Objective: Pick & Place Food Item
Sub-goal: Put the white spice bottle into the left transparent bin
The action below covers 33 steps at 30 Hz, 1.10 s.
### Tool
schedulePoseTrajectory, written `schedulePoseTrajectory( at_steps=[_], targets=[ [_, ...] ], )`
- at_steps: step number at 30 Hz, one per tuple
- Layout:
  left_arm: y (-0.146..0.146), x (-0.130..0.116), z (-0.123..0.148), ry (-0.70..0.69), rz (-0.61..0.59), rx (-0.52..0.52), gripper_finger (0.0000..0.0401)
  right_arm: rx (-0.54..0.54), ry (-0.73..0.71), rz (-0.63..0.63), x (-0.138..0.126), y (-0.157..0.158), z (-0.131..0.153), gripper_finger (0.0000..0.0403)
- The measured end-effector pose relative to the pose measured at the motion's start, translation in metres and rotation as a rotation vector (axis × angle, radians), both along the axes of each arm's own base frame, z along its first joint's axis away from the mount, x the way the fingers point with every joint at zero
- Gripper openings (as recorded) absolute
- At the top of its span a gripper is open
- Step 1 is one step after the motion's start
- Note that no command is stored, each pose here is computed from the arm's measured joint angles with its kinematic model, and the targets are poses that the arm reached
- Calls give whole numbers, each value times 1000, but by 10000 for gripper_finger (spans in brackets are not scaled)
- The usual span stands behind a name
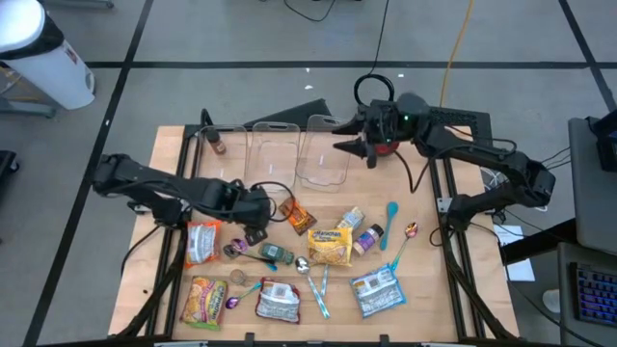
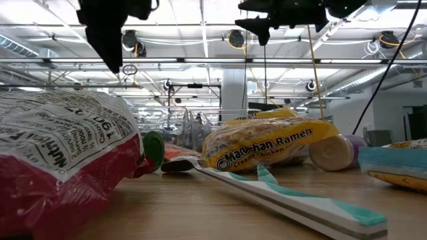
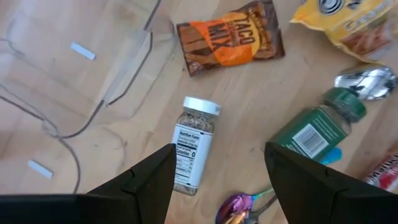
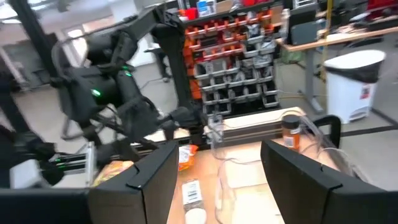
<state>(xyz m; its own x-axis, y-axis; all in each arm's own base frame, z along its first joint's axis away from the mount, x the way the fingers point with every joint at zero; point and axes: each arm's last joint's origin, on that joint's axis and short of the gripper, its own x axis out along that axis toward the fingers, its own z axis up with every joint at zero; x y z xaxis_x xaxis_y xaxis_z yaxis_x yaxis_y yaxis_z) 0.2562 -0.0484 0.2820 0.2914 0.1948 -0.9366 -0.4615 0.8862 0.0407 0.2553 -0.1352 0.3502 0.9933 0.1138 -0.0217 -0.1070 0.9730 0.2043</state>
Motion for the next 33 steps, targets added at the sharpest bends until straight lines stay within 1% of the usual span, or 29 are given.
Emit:
schedulePoseTrajectory(
  at_steps=[3, 7, 11, 15, 19, 24, 29, 33],
  targets=[
    [3, 5, -6, 29, -1, -10, 250, 20, 3, 25, -3, -4, 0, 219],
    [4, 9, -15, 51, -31, -5, 250, 34, 24, 24, -4, -5, -2, 219],
    [9, 5, -32, 97, -16, -27, 250, 41, 48, 26, -4, -5, -5, 219],
    [11, 3, -46, 110, -34, -60, 250, 43, 51, 26, -4, -5, -5, 219],
    [14, 2, -60, 118, -83, -48, 250, 43, 50, 26, -4, -5, -5, 219],
    [21, -4, -78, 151, -72, -42, 250, 43, 51, 21, -4, -5, -5, 219],
    [28, -10, -89, 183, -60, -39, 250, 44, 51, 13, -4, -5, -5, 219],
    [29, -9, -95, 163, -92, -33, 250, 46, 51, 8, -4, -6, -5, 219]
  ],
)
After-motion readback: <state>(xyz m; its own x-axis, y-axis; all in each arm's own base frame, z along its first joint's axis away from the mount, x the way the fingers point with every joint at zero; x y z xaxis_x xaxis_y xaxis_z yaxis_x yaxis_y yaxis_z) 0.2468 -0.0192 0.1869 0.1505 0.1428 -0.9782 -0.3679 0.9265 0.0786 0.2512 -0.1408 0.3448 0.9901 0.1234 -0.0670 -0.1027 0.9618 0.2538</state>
